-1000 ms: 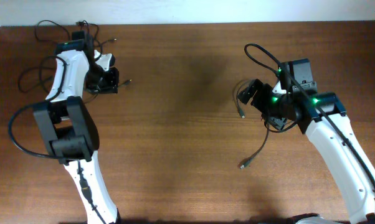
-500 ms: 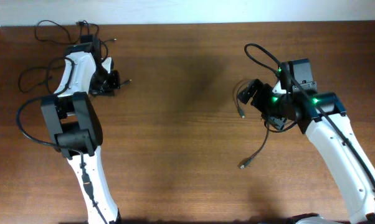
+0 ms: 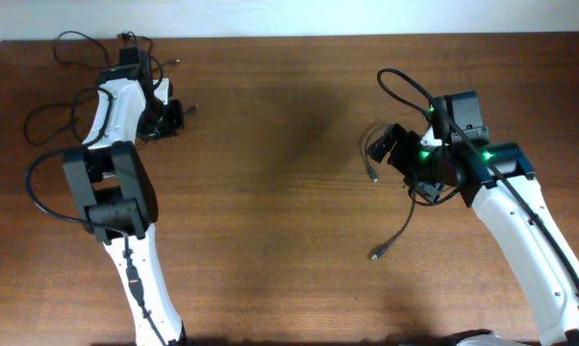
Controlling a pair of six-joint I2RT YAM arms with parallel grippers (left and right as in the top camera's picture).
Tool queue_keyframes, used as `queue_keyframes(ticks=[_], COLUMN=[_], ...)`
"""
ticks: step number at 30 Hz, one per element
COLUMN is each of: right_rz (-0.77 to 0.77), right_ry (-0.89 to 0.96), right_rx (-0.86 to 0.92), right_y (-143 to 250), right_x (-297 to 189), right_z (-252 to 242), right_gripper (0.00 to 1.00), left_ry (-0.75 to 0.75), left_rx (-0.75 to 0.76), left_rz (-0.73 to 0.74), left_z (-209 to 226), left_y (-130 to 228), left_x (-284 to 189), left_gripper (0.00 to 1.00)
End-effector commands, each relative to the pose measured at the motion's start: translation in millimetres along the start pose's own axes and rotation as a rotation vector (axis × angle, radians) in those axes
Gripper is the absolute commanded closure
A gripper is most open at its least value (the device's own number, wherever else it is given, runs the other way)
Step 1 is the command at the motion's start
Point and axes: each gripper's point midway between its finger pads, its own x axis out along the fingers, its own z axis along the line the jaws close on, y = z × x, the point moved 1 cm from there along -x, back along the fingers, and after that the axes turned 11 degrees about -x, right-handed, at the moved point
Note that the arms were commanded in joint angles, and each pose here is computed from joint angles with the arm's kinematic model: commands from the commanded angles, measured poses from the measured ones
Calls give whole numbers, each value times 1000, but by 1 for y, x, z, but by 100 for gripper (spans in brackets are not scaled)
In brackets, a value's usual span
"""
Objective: Untangle cables
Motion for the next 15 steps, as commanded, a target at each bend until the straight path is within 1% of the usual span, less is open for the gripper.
queue_keyframes(ticks=[1,2,3,4,5,7,8,9,10,11,14,15], right_rz=[5,4,4,4,1,-4,-6,-12,-24,-37,-32,-31], right_ry=[-3,-3,-3,-3,-1,-4,0,14,37,70,109,121], right_rx=[-14,-14,-14,-14,-14,-16,-16,-15,-14,-12,3,21], right_y=[-1,-1,-1,-1,-2,-3,-3,-4,-6,-7,-6,-8], right_x=[1,1,1,1,1,1,1,1,1,1,-1,-3], right_z=[1,1,1,1,1,2,1,-1,-5,-11,-21,-27], right_gripper=[2,2,1,1,1,1,1,2,1,2,1,1], left_ry=[70,88,100,119,215,464,630,718,742,730,573,545], left_rx=[10,16,24,30,48,89,119,146,170,203,298,326], left_rz=[-79,-125,-183,-215,-226,-190,-147,-116,-98,-82,-48,-37], left_z=[-17,-22,-26,-31,-47,-86,-111,-127,-137,-148,-184,-195], left_y=[-17,-22,-28,-30,-27,-13,-2,7,13,21,48,56], left_x=[-46,-69,-96,-111,-130,-157,-169,-176,-176,-172,-142,-135], left_gripper=[100,100,89,61,1,1,1,1,1,1,1,1])
